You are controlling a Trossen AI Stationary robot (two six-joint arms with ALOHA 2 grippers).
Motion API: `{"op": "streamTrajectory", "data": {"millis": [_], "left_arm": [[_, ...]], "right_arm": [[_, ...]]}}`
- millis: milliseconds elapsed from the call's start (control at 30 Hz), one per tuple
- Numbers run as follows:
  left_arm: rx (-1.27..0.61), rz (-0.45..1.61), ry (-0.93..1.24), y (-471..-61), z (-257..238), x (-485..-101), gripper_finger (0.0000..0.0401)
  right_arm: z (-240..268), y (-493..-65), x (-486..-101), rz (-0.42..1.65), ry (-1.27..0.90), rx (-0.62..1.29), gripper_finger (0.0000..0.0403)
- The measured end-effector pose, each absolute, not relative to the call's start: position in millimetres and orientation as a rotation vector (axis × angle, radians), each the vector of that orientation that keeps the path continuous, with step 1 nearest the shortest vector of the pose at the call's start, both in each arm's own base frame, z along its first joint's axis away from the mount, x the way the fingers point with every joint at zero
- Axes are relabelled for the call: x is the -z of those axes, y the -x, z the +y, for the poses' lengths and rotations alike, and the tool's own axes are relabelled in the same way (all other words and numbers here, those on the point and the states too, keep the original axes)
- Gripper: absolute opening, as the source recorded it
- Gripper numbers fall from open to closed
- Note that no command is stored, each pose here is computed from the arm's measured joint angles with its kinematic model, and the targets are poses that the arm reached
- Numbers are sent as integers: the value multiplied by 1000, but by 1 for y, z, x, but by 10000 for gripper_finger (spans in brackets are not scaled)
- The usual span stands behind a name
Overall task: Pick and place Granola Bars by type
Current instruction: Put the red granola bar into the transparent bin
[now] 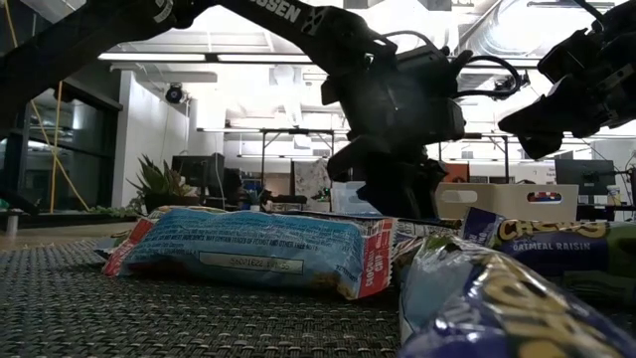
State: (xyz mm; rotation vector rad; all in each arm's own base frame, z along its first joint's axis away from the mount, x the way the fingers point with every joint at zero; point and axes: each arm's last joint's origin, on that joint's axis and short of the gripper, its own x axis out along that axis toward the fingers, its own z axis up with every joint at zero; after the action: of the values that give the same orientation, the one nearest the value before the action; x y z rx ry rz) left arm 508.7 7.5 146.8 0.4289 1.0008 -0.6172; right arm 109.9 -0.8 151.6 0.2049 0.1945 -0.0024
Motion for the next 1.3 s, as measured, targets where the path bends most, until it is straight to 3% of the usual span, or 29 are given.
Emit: {"op": "streamTrajectory", "data": {"millis": [333,1000,1300], "left_arm": [[594,1013,-419,-509,8,-146,109],[505,1052,-381,-506,9,-154,106],[473,1019,-299,-500,9,-186,106]], "right_arm": [[-1,-110,-152,195,-205,2,0],[-1,-110,-152,195,-205,2,0],[-1,-110,-152,194,-205,2,0]]}}
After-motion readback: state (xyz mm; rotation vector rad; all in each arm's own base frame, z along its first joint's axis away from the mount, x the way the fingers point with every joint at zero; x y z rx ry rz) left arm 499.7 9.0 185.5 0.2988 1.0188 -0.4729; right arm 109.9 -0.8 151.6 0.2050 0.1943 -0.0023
